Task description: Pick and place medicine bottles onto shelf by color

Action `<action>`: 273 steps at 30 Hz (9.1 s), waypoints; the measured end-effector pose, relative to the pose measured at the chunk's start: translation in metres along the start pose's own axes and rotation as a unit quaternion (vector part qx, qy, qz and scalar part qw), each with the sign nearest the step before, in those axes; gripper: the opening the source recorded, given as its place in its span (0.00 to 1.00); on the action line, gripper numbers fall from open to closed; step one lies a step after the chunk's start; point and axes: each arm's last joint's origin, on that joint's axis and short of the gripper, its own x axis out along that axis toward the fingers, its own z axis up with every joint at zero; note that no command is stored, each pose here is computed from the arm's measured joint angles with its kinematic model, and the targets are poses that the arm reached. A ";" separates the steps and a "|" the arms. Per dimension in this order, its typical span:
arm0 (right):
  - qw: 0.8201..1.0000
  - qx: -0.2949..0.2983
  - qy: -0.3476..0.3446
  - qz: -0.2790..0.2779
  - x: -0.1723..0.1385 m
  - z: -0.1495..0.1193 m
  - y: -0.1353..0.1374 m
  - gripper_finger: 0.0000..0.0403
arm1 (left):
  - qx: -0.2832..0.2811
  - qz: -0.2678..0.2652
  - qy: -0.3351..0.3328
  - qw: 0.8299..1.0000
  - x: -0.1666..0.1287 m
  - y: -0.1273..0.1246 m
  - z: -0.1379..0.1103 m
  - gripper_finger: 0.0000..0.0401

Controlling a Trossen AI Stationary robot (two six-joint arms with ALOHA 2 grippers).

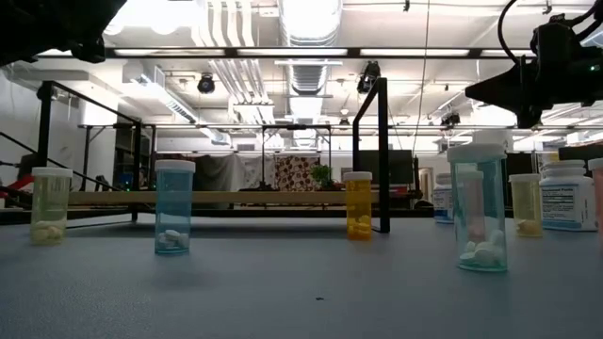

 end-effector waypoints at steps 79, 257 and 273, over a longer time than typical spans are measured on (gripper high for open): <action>0.970 0.059 -0.172 0.160 -0.008 0.037 0.008 0.02 | -0.219 0.048 0.173 0.959 0.189 -0.041 0.106 0.03; 0.984 0.019 -0.068 0.162 -0.002 0.016 0.010 0.02 | -0.212 0.080 0.800 0.556 0.209 0.017 -0.045 0.28; 0.984 0.024 -0.067 0.163 -0.002 0.016 0.010 0.02 | -0.200 0.064 0.802 0.560 0.209 0.017 -0.045 0.51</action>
